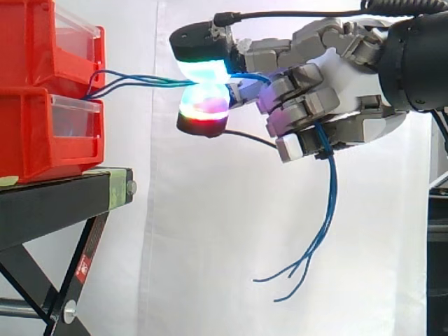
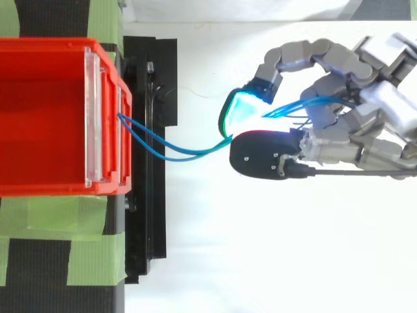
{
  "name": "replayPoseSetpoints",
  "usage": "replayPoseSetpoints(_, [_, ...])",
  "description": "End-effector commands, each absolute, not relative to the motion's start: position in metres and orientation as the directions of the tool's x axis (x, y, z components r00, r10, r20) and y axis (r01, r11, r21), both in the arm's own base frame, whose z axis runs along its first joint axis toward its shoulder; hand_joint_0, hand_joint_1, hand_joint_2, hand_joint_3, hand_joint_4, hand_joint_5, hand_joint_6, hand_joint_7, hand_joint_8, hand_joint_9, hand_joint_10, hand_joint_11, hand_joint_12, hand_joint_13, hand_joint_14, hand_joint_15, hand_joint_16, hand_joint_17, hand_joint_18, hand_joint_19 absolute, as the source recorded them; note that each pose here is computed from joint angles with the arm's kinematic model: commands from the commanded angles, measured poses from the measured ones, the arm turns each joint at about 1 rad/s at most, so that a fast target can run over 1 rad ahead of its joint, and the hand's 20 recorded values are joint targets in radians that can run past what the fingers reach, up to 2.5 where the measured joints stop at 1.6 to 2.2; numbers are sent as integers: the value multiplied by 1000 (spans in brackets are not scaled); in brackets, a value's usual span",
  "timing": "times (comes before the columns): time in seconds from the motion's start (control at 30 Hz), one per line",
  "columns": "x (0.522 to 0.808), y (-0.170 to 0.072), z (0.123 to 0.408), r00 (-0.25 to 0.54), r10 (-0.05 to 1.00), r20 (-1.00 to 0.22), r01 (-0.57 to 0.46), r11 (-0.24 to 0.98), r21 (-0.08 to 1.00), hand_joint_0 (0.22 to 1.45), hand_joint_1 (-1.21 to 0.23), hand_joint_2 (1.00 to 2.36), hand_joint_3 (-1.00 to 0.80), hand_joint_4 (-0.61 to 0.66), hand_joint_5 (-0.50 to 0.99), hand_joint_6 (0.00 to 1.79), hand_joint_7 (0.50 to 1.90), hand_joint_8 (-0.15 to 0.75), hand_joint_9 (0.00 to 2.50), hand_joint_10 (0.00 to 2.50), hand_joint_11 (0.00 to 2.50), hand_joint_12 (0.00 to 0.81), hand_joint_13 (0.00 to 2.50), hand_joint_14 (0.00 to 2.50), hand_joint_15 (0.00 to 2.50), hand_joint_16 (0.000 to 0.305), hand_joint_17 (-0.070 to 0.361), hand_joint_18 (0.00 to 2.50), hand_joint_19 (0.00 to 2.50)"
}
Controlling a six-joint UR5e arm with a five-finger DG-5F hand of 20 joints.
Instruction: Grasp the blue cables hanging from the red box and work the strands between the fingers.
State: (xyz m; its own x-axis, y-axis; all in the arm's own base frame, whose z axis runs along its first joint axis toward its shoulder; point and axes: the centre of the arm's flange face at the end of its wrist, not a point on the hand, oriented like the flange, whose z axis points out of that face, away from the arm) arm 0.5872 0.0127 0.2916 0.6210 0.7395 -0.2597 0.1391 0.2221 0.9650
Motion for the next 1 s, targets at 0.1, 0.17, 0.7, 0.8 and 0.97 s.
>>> replayPoseSetpoints(0.1, [590, 14, 295, 651, 718, -245, 120, 221, 968, 744, -778, 1010, -598, 208, 104, 810, 1197, 369, 1558, 2500, 2500, 537, 1757, 2500, 1566, 198, 149, 2045, 795])
replayPoseSetpoints(0.17, [591, 14, 295, 652, 719, -241, 115, 221, 969, 760, -802, 1011, -575, 195, 82, 839, 1199, 369, 1558, 2500, 2500, 537, 1757, 2500, 1566, 198, 149, 2045, 795])
replayPoseSetpoints(0.7, [597, 18, 300, 658, 712, -245, 97, 242, 965, 1142, -555, 1017, -96, 223, 403, 334, 1312, 369, 1558, 2500, 2500, 537, 1757, 2500, 1566, 198, 149, 2045, 795])
replayPoseSetpoints(0.8, [598, 20, 299, 659, 712, -243, 92, 244, 965, 1136, -571, 1021, -110, 204, 386, 328, 1336, 369, 1558, 2500, 2500, 537, 1757, 2500, 1566, 198, 149, 2045, 795])
replayPoseSetpoints(0.97, [600, 24, 302, 665, 716, -212, 62, 230, 971, 1231, -701, 1013, 58, 124, 29, 1294, 1061, 369, 1558, 2500, 2500, 537, 1757, 2500, 1566, 198, 149, 2045, 795])
